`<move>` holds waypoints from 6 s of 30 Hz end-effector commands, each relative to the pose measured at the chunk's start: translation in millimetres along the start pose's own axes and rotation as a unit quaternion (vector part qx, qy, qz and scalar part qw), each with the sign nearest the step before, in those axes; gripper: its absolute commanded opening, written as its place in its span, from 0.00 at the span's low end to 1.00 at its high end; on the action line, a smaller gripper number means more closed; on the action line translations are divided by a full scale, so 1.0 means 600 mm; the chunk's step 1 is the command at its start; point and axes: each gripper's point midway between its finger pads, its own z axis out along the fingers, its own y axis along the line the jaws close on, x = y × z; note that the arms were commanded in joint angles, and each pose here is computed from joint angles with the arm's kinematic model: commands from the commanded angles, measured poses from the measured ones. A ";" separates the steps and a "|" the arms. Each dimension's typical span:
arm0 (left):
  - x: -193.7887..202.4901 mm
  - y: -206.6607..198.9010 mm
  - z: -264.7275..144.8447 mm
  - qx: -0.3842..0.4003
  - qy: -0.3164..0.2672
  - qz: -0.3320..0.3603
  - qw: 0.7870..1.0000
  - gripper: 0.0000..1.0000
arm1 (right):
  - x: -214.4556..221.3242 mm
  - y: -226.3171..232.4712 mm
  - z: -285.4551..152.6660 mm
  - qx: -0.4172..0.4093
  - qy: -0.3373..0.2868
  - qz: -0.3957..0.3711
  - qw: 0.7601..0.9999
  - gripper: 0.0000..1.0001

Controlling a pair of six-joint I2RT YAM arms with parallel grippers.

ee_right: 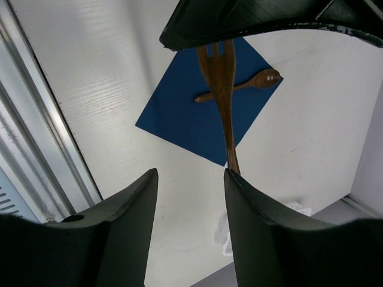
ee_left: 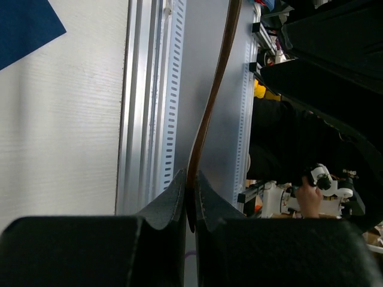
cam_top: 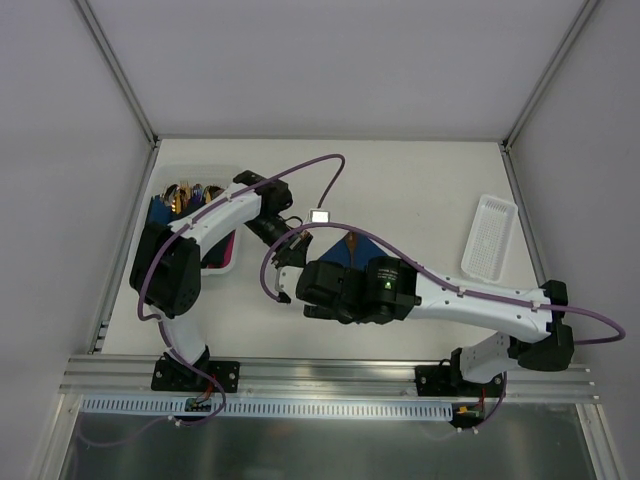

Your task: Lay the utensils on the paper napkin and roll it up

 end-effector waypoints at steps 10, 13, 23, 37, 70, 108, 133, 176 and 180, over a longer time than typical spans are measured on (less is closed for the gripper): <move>0.026 -0.062 -0.002 0.038 0.021 -0.103 0.994 0.00 | 0.016 -0.043 -0.009 0.032 -0.023 0.028 0.999 0.54; 0.028 -0.063 -0.001 0.040 0.022 -0.102 0.994 0.00 | 0.013 -0.046 0.001 0.030 -0.018 0.028 0.999 0.57; 0.029 -0.063 0.001 0.042 0.023 -0.102 0.994 0.00 | -0.003 -0.047 0.033 0.032 0.004 0.007 0.999 0.54; 0.030 -0.064 0.001 0.041 0.023 -0.097 0.994 0.00 | 0.007 -0.056 0.051 0.059 0.025 -0.009 0.998 0.23; -0.125 -0.081 -0.396 -0.390 -0.435 0.119 0.803 0.99 | 0.168 -0.081 0.151 0.033 0.009 0.592 0.805 0.00; -0.054 -0.043 -0.354 -0.406 -0.482 0.080 0.772 0.99 | 0.198 -0.130 0.372 0.029 0.049 0.699 0.713 0.08; -0.029 -0.043 -0.305 -0.403 -0.387 0.187 0.808 0.99 | 0.145 -0.199 0.263 0.024 -0.050 0.704 0.708 0.35; -0.061 0.157 0.281 -0.292 0.069 0.444 0.844 0.43 | 0.352 -0.184 0.009 0.129 -0.117 0.775 0.608 0.61; -0.049 0.157 0.286 -0.282 0.076 0.440 0.849 0.42 | 0.355 -0.183 0.011 0.127 -0.115 0.776 0.607 0.62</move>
